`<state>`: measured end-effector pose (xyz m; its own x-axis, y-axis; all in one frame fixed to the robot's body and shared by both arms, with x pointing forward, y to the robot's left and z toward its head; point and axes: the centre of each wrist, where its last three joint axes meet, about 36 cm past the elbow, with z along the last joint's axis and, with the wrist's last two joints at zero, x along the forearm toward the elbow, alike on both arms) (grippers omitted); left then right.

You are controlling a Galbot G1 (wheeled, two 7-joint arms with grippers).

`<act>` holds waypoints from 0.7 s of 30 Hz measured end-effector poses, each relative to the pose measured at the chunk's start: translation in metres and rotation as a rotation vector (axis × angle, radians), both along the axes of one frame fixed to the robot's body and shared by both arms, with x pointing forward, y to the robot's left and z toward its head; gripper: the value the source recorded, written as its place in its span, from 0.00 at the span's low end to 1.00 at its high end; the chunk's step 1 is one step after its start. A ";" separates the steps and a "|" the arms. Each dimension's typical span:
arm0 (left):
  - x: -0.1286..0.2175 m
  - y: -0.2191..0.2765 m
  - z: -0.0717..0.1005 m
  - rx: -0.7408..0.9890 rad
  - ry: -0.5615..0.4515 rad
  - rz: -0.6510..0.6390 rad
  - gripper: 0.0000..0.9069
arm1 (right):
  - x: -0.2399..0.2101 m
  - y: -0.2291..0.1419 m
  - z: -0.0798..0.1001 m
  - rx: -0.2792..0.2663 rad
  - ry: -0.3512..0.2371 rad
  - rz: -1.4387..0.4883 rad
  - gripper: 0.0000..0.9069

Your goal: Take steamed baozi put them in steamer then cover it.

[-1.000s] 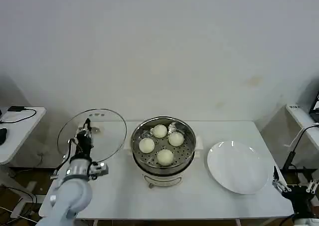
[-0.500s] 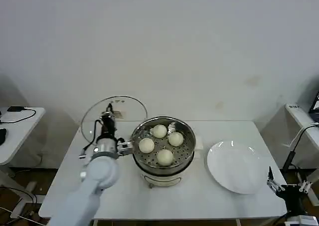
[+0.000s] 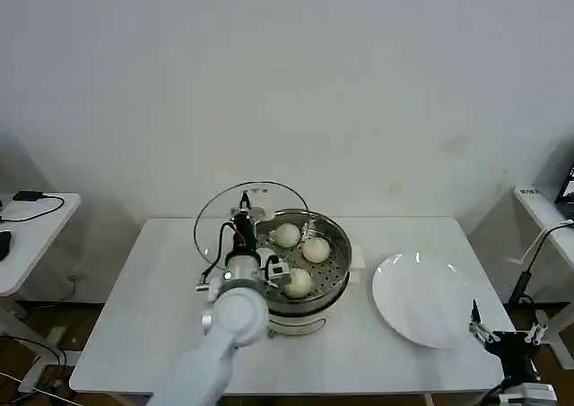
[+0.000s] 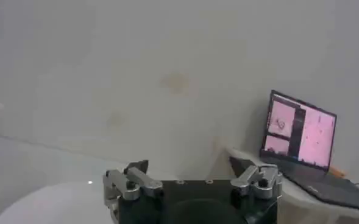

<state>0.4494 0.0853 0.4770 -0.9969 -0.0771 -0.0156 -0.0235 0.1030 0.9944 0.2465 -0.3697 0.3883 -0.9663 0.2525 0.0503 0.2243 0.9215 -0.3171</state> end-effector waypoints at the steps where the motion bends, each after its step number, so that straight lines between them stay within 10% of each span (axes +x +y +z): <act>1: -0.001 -0.003 -0.001 0.002 0.002 -0.001 0.00 | 0.000 0.001 0.000 0.000 0.001 0.001 1.00; 21: -0.028 -0.063 -0.027 0.057 0.043 -0.050 0.00 | 0.002 0.007 -0.006 0.001 0.018 0.015 1.00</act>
<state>0.4211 0.0219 0.4504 -0.9993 -0.0276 0.0246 0.0233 0.0459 0.9987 0.2489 -0.3624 0.3820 -0.9690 0.2378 0.0676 0.2048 0.9251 -0.3199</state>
